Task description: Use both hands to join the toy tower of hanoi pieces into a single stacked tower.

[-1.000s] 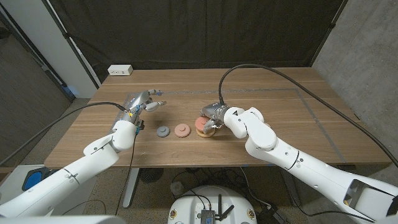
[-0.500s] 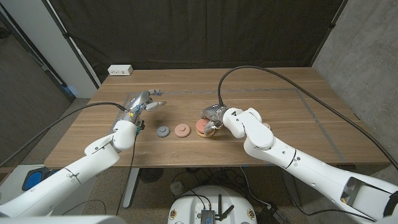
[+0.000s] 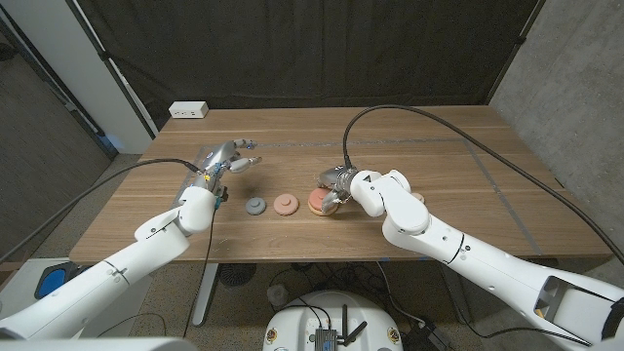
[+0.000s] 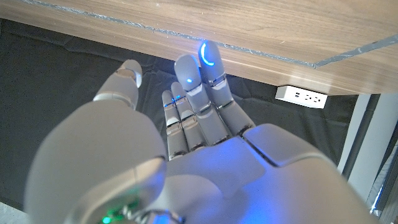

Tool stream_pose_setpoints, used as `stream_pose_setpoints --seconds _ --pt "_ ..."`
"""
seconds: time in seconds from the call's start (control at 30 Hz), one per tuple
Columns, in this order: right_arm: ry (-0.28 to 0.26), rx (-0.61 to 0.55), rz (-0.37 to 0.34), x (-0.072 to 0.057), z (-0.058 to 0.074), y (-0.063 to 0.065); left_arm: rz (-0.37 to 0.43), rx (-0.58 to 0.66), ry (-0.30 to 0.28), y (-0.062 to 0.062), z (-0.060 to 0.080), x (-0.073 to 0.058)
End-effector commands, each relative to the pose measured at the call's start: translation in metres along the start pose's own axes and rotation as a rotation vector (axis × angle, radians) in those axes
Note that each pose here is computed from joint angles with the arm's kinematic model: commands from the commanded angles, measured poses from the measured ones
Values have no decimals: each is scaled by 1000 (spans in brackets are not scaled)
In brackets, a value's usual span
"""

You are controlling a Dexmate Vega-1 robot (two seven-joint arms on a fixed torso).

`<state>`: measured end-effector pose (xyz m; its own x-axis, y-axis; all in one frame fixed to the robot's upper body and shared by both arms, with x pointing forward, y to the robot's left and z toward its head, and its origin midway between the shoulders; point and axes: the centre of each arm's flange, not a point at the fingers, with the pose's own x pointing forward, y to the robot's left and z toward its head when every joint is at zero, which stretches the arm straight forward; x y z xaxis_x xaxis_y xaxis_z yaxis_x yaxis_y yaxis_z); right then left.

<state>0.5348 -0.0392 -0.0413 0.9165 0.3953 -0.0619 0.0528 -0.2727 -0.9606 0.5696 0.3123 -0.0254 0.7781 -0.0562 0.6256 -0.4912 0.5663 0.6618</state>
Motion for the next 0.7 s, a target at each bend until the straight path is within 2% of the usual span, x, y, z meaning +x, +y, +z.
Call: stream_pose_setpoints --seconds 0.03,0.7 --pt "16 0 27 1 -6 5 -4 -2 0 -2 1 4" --pt "43 -34 64 -1 -7 7 6 2 -1 0 4 1"
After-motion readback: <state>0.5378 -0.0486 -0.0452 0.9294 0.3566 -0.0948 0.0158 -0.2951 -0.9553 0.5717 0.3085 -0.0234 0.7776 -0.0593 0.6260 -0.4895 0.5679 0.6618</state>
